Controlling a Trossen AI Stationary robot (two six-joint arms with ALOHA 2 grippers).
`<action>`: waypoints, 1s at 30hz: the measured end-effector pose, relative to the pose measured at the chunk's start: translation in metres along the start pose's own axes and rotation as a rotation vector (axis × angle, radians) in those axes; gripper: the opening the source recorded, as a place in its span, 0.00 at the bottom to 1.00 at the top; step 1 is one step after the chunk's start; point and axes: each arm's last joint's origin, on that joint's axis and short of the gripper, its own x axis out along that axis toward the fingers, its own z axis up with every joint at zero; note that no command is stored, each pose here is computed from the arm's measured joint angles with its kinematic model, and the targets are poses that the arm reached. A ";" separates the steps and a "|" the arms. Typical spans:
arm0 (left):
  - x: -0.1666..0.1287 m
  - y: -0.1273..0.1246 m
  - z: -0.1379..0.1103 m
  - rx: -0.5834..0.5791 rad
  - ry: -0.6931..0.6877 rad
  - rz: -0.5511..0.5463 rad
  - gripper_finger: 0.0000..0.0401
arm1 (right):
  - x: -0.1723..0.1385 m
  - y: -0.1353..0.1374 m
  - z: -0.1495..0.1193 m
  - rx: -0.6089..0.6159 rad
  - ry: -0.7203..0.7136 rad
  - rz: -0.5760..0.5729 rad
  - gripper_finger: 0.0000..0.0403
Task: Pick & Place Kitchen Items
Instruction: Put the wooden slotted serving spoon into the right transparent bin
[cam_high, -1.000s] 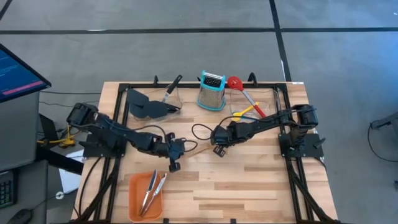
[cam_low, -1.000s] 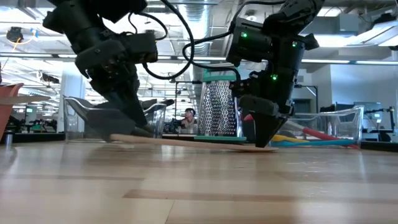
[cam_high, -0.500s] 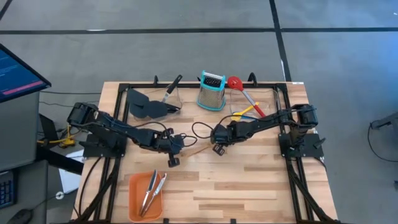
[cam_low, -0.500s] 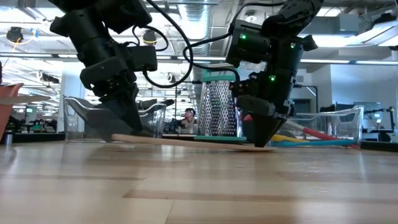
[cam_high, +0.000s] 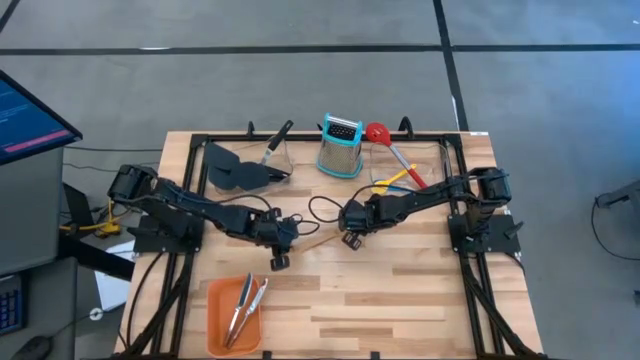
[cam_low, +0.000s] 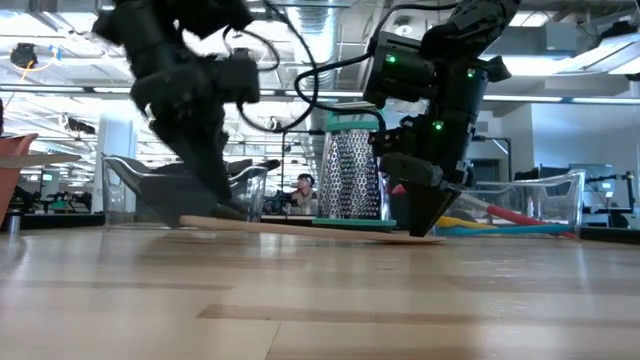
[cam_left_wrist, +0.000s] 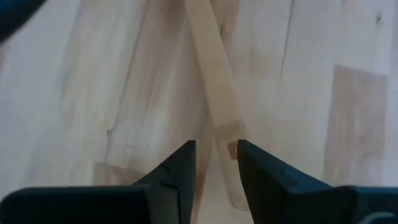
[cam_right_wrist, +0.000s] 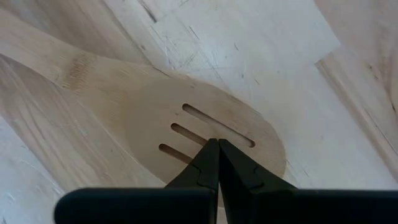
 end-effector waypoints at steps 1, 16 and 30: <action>-0.003 -0.001 0.005 0.004 0.003 0.005 0.26 | 0.000 0.000 0.000 0.000 0.000 0.000 0.00; -0.056 -0.008 0.045 0.021 0.140 0.113 0.09 | 0.000 0.000 0.000 -0.007 0.000 0.000 0.00; -0.044 -0.050 0.027 -0.077 0.063 0.193 0.00 | 0.000 0.000 0.000 -0.009 -0.004 0.002 0.00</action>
